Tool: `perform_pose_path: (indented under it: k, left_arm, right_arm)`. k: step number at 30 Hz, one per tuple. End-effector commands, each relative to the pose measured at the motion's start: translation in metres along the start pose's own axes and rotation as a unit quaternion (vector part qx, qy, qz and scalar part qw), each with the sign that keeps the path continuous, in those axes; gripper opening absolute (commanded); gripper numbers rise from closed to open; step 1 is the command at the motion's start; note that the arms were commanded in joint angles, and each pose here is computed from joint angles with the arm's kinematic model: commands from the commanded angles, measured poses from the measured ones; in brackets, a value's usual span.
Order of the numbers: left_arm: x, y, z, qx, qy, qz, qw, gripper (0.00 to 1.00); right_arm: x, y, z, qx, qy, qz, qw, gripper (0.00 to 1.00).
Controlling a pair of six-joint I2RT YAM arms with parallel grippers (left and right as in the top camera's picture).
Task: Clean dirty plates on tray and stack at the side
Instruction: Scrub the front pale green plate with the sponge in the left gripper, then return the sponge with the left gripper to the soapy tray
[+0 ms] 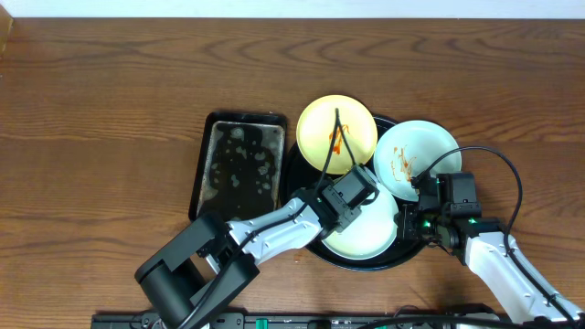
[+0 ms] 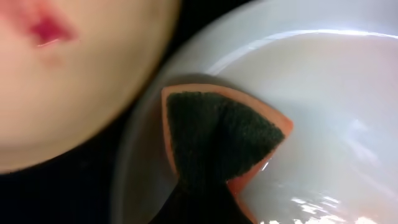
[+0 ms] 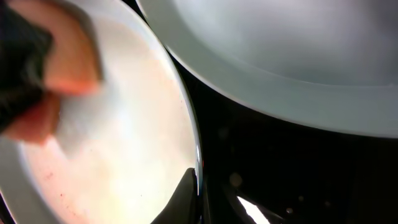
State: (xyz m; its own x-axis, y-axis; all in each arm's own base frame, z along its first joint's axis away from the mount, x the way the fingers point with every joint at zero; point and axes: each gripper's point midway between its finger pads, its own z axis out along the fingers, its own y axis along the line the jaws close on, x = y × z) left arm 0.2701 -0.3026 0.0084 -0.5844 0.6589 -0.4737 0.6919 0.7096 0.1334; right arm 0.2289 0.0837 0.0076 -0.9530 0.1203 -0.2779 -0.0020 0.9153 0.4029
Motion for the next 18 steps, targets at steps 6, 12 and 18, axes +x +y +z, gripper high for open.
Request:
perform_pose_path:
  k: [6, 12, 18]
  left_arm:
    - [0.019, 0.017, -0.001, -0.037, 0.029, -0.145, 0.988, 0.08]
    - [0.021, 0.029, -0.027, -0.058, 0.03, -0.182, 0.981, 0.07]
    - [0.006, 0.07, -0.05, -0.151, -0.019, -0.19, 0.97, 0.07]
  right_arm:
    - [0.003, -0.007, 0.001, 0.014, 0.004, 0.006, 1.0, 0.01]
    - [0.003, -0.007, 0.001, 0.014, 0.004, 0.007, 1.0, 0.01]
    - [0.003, -0.007, 0.001, 0.014, 0.004, 0.006, 1.0, 0.01]
